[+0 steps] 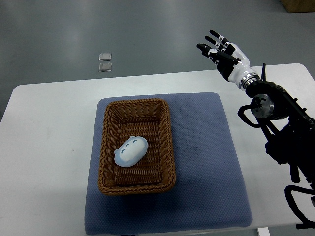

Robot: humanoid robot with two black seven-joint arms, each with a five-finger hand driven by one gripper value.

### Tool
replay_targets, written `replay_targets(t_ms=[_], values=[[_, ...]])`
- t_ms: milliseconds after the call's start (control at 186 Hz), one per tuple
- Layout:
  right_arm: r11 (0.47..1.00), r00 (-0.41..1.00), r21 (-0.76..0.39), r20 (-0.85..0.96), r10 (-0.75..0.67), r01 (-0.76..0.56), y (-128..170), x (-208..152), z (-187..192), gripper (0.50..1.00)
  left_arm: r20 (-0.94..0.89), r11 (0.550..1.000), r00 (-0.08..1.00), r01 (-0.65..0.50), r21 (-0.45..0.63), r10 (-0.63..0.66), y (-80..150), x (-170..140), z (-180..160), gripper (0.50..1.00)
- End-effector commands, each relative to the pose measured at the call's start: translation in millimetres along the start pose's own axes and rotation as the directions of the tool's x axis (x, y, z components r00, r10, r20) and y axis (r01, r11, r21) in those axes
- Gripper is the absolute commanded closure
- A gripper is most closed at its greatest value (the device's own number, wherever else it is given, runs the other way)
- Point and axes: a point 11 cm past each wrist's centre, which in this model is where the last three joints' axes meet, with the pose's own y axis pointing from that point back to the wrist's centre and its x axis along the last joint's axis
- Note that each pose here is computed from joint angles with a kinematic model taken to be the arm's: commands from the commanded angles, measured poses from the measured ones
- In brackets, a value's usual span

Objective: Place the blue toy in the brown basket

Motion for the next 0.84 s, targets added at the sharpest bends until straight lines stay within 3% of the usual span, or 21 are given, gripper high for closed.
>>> replay_targets(t_ms=[0, 199, 832], values=[[0.998, 0.993, 0.01, 0.1, 0.06, -0.061, 3, 12, 2, 0.593, 0.0, 1.0, 1.0, 0.0, 0.001, 0.0, 0, 0, 0, 0.5], [0.988, 0.962, 0.044, 0.239, 0.132, -0.147, 6, 27, 10, 0.593, 0.0, 1.0, 1.0, 0.001, 0.001, -0.001, 0, 0, 0, 0.5], [0.982, 0.971, 0.057, 0.169, 0.17, -0.181, 13, 37, 35, 0.593, 0.0, 1.0, 1.0, 0.001, -0.001, -0.001, 0, 0, 0, 0.5]])
